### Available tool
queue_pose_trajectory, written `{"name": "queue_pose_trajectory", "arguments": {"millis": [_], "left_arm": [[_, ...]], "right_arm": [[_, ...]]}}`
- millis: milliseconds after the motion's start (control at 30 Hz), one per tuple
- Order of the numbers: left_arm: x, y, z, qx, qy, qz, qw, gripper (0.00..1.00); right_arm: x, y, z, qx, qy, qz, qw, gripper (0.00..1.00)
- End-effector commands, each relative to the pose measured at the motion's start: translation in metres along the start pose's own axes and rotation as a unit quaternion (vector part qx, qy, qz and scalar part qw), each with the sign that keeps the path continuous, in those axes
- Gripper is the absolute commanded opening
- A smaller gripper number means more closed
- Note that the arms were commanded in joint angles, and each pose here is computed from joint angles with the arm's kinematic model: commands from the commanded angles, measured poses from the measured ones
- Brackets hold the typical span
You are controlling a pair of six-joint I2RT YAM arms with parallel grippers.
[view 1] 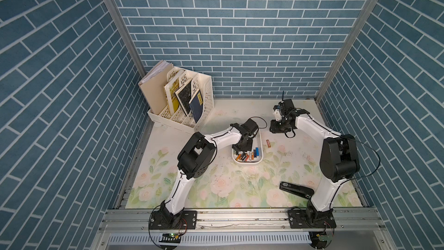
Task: Take the batteries out of the storage box
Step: Pick up the battery from the storage box, then place the battery at the center of the board.
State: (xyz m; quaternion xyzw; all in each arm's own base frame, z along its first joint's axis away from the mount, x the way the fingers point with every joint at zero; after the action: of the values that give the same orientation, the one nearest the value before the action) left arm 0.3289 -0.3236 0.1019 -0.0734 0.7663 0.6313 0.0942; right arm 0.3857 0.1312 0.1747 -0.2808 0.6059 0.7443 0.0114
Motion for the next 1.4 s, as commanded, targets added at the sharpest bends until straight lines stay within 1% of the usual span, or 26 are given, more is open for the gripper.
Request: {"name": "queue_pose_trajectory", "arguments": {"millis": [0,233,533,733,833,933,1100,1233,1367], "left_arm": [[-0.008,0.004,-0.001,0.006,0.001,0.0,1.0,0.12],[-0.024,0.033,-0.004,0.032,0.009,-0.023,0.999,0.12],[-0.047,0.088,0.008,0.074,0.032,-0.066,0.995,0.12],[-0.055,0.121,0.036,0.072,0.051,-0.092,0.992,0.12],[-0.055,0.129,0.06,0.057,0.066,-0.102,0.991,0.13],[-0.049,0.122,0.09,0.04,0.085,-0.096,0.991,0.13],[-0.032,0.094,0.123,0.018,0.101,-0.071,0.992,0.13],[-0.023,0.066,0.131,0.016,0.102,-0.044,0.994,0.13],[-0.023,0.043,0.132,0.014,0.097,-0.022,0.995,0.13]], "right_arm": [[-0.006,0.005,0.001,-0.008,0.008,-0.002,1.0,0.38],[-0.014,0.017,0.004,-0.016,0.006,-0.017,1.0,0.38],[-0.026,0.025,0.019,-0.028,0.019,-0.029,0.999,0.38],[-0.033,0.024,0.037,-0.04,0.03,-0.034,0.998,0.38],[-0.034,0.022,0.046,-0.044,0.037,-0.033,0.998,0.38],[-0.035,0.02,0.053,-0.047,0.042,-0.031,0.998,0.38],[-0.035,0.017,0.064,-0.05,0.049,-0.026,0.997,0.38],[-0.034,0.015,0.067,-0.049,0.051,-0.021,0.997,0.38],[-0.033,0.012,0.069,-0.048,0.053,-0.017,0.997,0.38]]}}
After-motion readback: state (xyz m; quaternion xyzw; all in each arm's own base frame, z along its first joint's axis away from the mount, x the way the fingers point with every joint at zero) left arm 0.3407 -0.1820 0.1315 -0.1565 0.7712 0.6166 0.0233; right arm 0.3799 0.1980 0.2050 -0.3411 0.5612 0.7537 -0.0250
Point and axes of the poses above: each gripper's point midway between its finger pads, its own y axis back along the fingers, its own z axis along the line the jaws close on, x = y × z, the point moved 8 cm from there along y, back along the fingers, and after that the axes turned 11 degrees about y, right-handed, at the moved point
